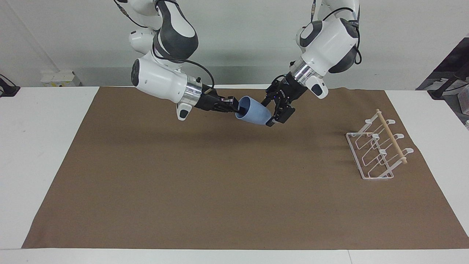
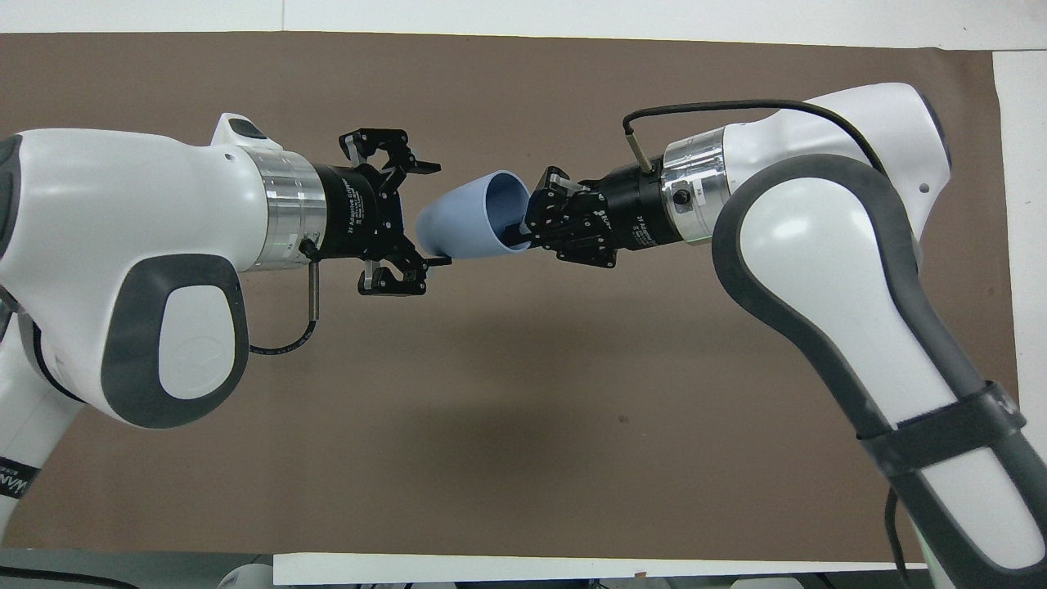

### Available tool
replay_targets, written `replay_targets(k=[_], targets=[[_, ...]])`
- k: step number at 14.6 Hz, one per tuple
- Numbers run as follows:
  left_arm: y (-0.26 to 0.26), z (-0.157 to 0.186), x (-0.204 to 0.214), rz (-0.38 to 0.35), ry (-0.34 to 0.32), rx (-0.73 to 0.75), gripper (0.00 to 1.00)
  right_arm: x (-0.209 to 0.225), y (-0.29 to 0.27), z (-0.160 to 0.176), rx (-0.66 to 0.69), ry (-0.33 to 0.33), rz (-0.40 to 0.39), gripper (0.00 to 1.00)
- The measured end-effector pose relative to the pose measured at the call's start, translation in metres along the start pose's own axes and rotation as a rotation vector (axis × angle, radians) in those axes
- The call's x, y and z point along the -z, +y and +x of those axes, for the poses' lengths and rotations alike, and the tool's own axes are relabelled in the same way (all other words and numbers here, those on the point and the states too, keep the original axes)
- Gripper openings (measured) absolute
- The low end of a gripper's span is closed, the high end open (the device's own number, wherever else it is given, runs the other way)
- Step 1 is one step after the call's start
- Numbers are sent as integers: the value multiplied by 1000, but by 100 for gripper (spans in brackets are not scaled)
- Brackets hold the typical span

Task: Hang cup on cup holder
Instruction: 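Grasp the cup base with the left gripper from the right gripper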

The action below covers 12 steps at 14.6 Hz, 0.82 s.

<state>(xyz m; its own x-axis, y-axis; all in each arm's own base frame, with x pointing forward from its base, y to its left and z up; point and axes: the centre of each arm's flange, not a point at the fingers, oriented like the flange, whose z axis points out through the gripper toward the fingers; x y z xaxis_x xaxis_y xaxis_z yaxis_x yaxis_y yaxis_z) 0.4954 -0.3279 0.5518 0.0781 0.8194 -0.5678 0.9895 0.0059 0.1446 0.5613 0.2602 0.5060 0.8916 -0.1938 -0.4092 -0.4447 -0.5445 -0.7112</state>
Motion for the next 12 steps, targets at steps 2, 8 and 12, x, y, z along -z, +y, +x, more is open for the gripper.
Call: replay_targets(k=[2, 8, 12], targets=[[-3, -4, -7, 5, -3, -2, 100, -1, -1, -1, 2, -2, -1, 5], [-8, -12, -13, 16, -21, 1, 88, -2, -1, -2, 4, -2, -1, 5], [-8, -12, -13, 11, -26, 2, 77, 0, -1, -1, -3, 4, 4, 5]])
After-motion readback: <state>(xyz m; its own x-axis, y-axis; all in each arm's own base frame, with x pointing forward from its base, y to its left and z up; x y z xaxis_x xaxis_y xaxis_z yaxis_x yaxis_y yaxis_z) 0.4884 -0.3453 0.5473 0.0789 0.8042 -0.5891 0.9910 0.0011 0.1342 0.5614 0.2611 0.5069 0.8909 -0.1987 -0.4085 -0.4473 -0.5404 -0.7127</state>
